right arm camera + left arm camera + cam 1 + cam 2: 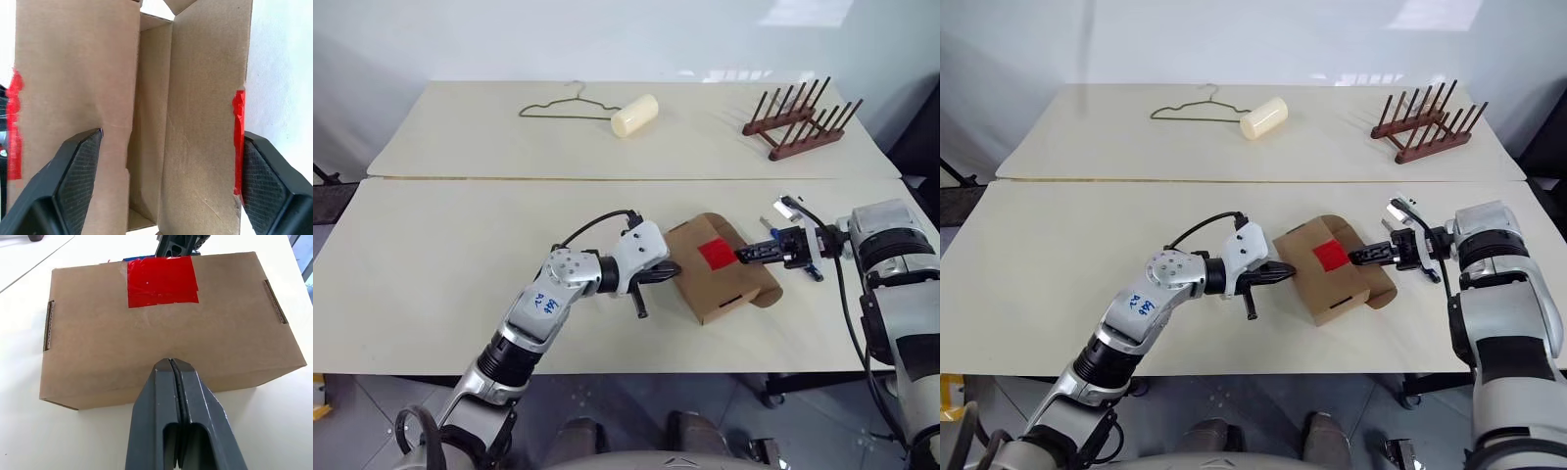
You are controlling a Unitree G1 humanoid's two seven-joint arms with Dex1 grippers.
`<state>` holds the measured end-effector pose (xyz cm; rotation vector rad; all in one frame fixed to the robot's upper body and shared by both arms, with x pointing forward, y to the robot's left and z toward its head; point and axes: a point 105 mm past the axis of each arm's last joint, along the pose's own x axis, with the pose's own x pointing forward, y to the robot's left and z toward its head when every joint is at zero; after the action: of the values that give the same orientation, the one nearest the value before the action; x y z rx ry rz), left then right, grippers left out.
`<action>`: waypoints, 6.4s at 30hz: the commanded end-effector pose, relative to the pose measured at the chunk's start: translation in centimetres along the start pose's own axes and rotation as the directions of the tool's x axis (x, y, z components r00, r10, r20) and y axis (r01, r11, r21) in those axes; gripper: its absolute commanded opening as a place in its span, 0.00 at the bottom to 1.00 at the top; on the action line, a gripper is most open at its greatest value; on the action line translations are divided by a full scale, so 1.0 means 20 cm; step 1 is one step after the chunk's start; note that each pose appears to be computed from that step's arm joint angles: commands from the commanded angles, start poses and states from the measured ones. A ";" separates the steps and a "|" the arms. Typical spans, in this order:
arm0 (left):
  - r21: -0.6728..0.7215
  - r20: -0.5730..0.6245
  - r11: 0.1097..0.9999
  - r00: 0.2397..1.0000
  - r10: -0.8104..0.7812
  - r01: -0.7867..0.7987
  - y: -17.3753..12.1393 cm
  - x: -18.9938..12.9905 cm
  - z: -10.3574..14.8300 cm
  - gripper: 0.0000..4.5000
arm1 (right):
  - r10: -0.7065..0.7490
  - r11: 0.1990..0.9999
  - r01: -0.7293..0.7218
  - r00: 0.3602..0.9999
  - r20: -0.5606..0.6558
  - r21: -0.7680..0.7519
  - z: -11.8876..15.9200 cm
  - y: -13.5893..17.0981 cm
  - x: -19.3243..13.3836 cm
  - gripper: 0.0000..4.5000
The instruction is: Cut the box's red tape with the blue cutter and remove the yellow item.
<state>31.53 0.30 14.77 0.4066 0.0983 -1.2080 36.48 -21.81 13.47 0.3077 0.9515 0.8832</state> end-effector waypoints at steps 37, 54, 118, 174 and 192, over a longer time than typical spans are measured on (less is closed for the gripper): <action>-0.007 -0.053 1.000 0.998 0.023 -0.023 -0.01 -0.04 0.00 0.00 | 0.204 0.848 -0.216 0.976 0.078 0.485 -0.41 0.04 0.06 0.88; 0.041 -0.079 0.994 0.992 -0.097 0.100 -0.03 -0.01 0.01 0.00 | 0.239 0.849 -0.272 0.962 0.130 0.452 -0.56 0.15 0.28 0.42; 0.072 0.193 0.997 0.981 -0.027 0.013 0.07 0.38 0.27 0.00 | -0.394 0.918 0.392 0.919 0.032 0.051 0.08 0.18 -0.52 0.01; 0.139 0.107 0.981 0.983 -0.147 0.132 -0.04 0.43 0.33 0.00 | -0.566 0.824 0.557 0.813 -0.136 -0.098 0.24 0.40 -0.48 0.01; -0.109 -0.194 0.987 0.971 -0.137 0.118 -0.06 0.36 -0.20 0.00 | -0.534 0.845 0.516 0.829 -0.166 -0.141 0.18 0.27 -0.56 0.01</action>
<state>33.37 -7.15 16.41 0.4025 0.0363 -1.3300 33.36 -25.78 25.41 -0.1112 1.1002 0.4591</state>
